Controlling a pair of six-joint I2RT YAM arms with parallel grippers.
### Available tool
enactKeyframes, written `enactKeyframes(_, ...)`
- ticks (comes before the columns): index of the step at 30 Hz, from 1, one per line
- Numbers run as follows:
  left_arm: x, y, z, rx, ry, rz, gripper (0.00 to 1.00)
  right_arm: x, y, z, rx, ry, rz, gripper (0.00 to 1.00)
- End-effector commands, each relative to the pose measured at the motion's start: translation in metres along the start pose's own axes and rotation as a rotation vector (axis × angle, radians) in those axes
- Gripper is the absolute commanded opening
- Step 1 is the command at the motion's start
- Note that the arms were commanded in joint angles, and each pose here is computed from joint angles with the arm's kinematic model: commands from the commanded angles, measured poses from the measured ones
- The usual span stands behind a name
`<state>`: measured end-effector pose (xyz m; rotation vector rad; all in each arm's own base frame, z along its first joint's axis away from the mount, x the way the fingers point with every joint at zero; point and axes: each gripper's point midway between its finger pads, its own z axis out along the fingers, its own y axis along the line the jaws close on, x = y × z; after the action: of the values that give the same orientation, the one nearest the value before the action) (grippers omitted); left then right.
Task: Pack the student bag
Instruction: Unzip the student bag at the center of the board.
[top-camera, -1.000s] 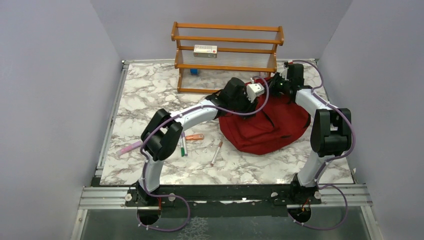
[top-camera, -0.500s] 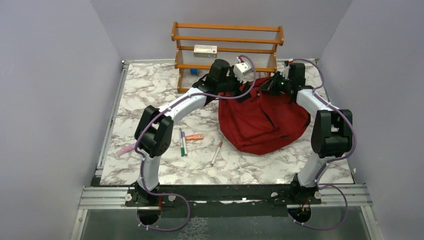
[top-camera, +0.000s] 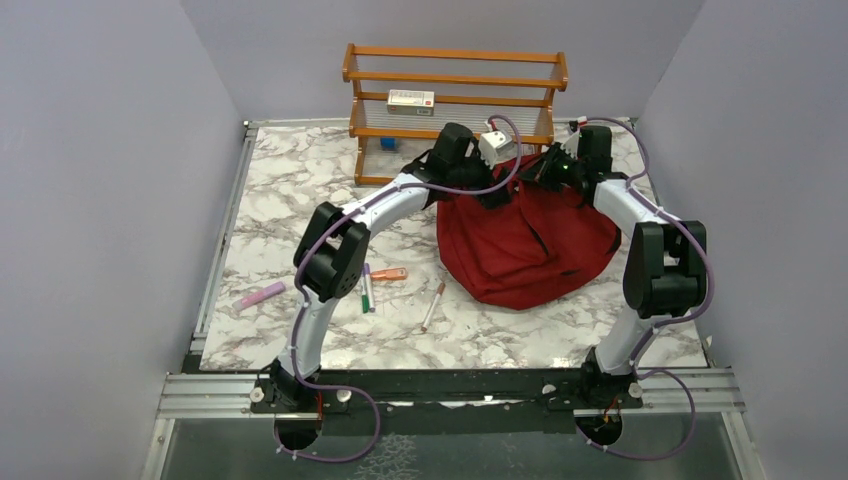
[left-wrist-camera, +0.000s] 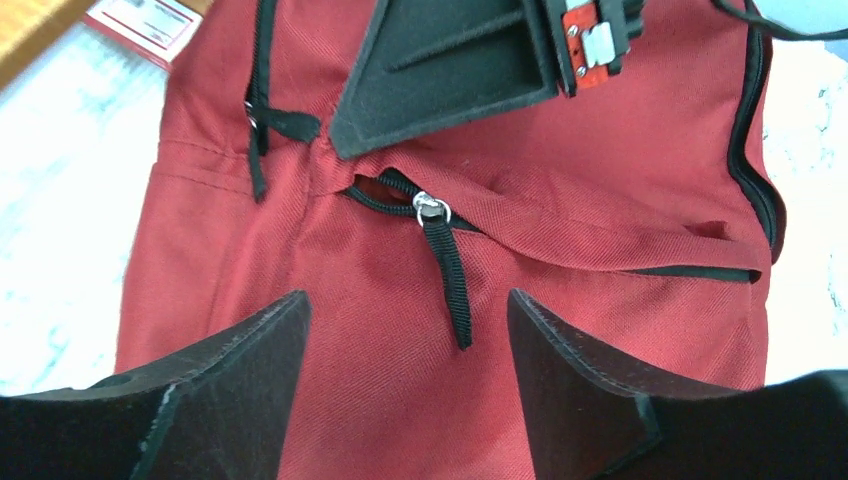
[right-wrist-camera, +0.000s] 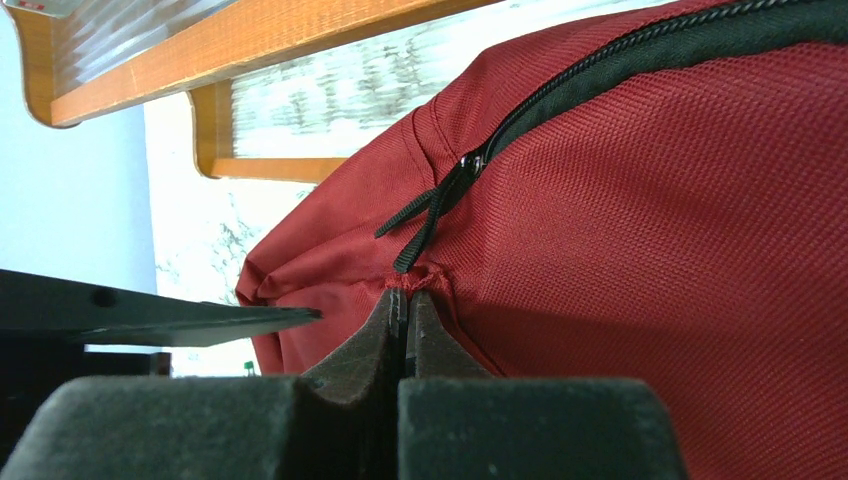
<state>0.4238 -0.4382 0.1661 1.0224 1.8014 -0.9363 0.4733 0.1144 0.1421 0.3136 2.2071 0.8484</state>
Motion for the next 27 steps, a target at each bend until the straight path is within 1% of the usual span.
enactKeyframes(1, -0.003, -0.012, 0.010, 0.030, 0.001, -0.015, 0.69, -0.019, 0.020, -0.013, -0.070, -0.062, -0.050, 0.00)
enactKeyframes(4, 0.001, -0.015, 0.014, 0.049, 0.010, -0.019, 0.62, -0.017, 0.019, -0.013, -0.071, -0.058, -0.046, 0.01)
enactKeyframes(9, 0.008, -0.021, 0.022, 0.067, 0.026, -0.022, 0.55, -0.016, 0.018, -0.014, -0.067, -0.057, -0.048, 0.00)
enactKeyframes(17, 0.014, -0.021, 0.026, 0.066, 0.046, -0.032, 0.31, -0.016, 0.018, -0.015, -0.065, -0.061, -0.051, 0.01)
enactKeyframes(24, 0.012, -0.019, 0.022, 0.047, 0.056, -0.017, 0.00, -0.015, 0.016, -0.015, -0.058, -0.060, -0.050, 0.01)
enactKeyframes(27, 0.003, -0.021, 0.017, 0.041, 0.041, -0.010, 0.00, -0.016, 0.013, -0.014, -0.046, -0.067, -0.048, 0.01)
